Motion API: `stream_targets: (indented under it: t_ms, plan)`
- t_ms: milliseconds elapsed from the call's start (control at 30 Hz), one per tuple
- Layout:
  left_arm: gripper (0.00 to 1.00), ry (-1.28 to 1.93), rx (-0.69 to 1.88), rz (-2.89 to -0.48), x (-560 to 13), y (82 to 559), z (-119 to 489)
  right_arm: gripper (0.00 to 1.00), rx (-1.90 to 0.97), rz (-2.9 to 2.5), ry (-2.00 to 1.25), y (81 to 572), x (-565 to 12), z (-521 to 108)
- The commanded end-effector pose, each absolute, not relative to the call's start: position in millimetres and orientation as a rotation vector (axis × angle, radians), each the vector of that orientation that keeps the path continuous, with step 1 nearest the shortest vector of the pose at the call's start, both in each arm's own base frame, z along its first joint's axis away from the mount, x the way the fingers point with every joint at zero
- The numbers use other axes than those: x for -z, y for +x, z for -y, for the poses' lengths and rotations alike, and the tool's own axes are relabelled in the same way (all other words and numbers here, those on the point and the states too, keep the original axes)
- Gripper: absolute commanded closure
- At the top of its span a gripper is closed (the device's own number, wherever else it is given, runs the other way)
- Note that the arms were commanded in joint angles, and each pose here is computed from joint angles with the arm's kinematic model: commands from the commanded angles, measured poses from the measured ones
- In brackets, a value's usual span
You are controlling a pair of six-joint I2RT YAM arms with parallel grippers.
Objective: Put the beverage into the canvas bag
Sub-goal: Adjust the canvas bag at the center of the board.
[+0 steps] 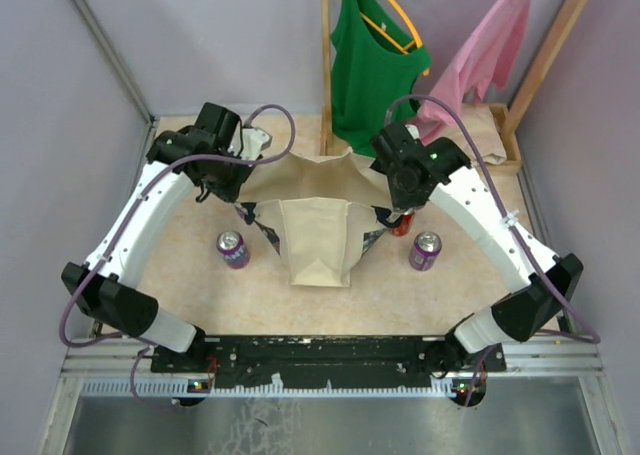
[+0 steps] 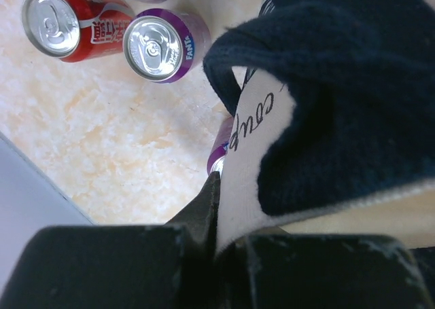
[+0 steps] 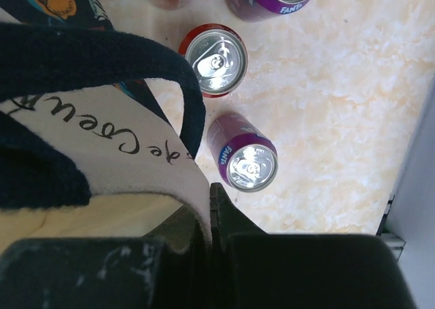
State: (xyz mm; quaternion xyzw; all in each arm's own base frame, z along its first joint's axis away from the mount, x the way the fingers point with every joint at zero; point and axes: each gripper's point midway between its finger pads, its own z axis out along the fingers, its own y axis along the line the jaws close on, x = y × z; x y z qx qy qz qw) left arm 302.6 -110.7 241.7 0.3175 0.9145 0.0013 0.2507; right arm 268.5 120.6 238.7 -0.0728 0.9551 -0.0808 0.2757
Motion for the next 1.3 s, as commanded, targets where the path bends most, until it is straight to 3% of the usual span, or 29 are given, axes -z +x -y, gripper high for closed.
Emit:
stream_targets:
  t_ms: [0,500,1233,1267]
  plan:
    - [1.0,0.865,-0.115,-2.498,-236,295,84,1.0,0.333,-2.603,-0.259,254,-240,-92]
    - [1.0,0.883,0.048,-2.571,-193,275,100,1.0,0.229,-2.721,-0.354,250,-188,-133]
    - [1.0,0.822,0.235,-2.64,-181,248,119,1.0,0.207,-2.783,-0.308,220,-175,-127]
    - [1.0,0.821,0.239,-2.64,-181,247,120,0.97,0.206,-2.777,-0.307,221,-176,-127]
